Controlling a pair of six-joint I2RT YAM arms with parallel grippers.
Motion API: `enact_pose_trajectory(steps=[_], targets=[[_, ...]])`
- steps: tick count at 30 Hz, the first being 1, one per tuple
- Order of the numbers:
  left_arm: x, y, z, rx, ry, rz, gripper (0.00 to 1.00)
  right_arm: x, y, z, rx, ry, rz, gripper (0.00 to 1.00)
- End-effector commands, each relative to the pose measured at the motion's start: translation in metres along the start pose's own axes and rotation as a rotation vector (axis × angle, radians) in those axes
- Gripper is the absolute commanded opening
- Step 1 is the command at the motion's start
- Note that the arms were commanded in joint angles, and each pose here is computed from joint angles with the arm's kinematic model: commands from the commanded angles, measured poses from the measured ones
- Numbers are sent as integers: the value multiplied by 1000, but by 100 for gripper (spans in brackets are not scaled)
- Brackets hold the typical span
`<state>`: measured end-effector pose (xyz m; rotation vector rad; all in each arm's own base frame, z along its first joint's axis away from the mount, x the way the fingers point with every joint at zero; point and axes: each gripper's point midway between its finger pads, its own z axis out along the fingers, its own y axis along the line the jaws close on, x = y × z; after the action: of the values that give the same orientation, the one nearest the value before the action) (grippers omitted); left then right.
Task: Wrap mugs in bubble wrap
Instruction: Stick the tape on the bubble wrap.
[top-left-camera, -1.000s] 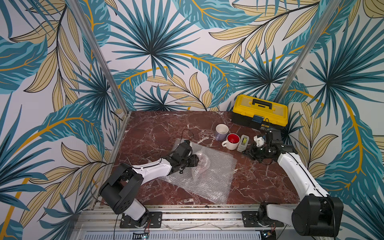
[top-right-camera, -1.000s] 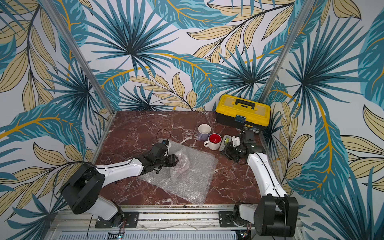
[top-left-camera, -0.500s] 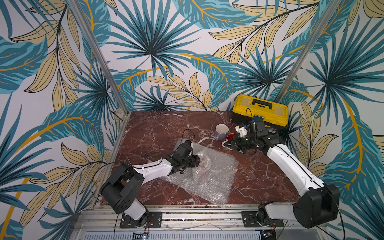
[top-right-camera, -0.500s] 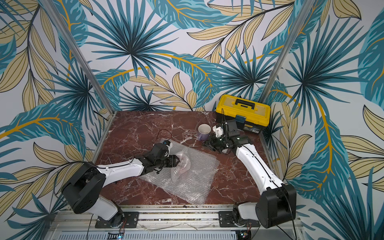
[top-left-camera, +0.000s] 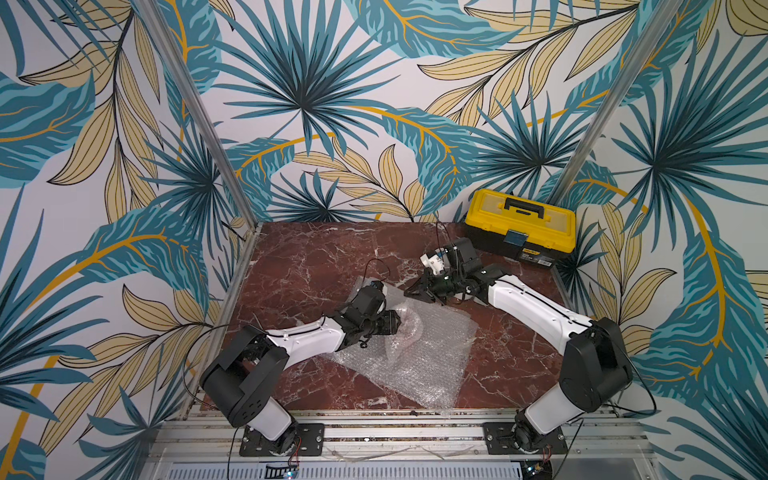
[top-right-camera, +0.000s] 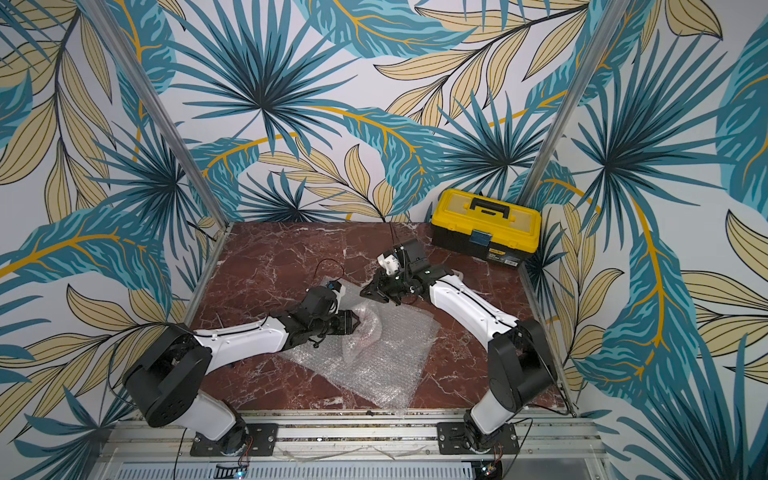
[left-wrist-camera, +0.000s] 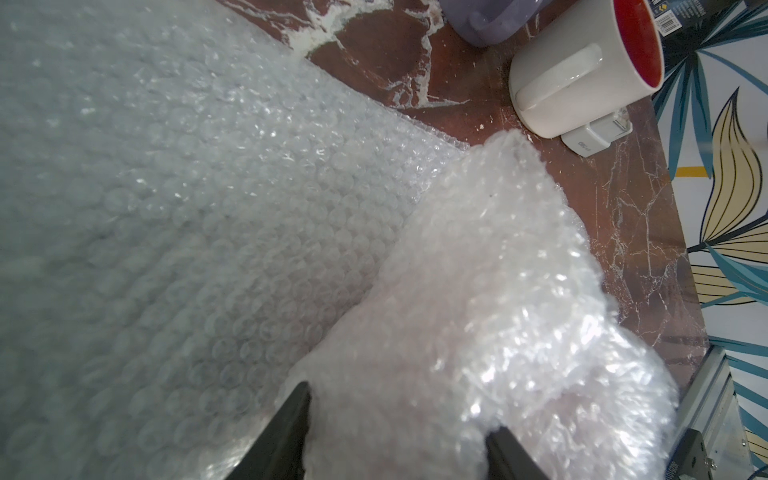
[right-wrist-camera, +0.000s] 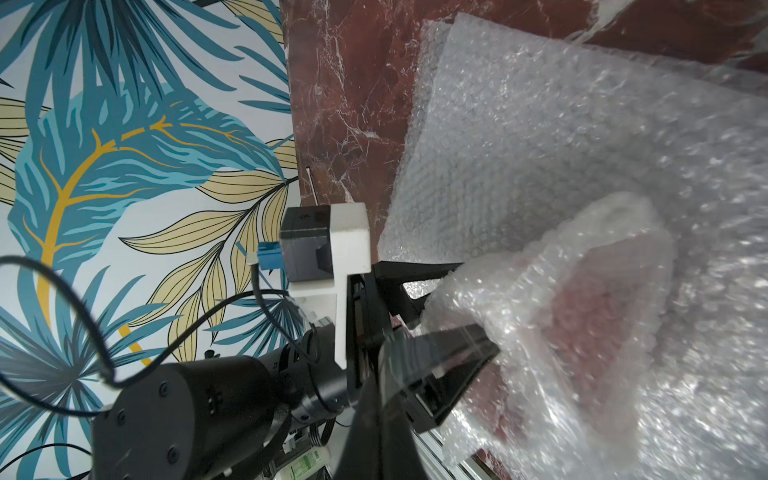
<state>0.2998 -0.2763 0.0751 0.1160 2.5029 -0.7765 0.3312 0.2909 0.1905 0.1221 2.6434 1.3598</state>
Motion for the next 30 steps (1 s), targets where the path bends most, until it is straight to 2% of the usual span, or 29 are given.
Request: enact_pose_trajectory(steps=[1, 8, 17, 30], targets=[[8, -4, 4, 6, 41, 24, 56, -1, 17, 9, -59, 14, -42, 0], [8, -4, 4, 5, 40, 24, 56, 9, 19, 24, -81, 62, -62, 0], [7, -3, 4, 3, 37, 23, 55, 24, 1, 37, -71, 103, -40, 0], [8, -3, 5, 1, 38, 22, 55, 47, -27, 36, -43, 121, -9, 0]])
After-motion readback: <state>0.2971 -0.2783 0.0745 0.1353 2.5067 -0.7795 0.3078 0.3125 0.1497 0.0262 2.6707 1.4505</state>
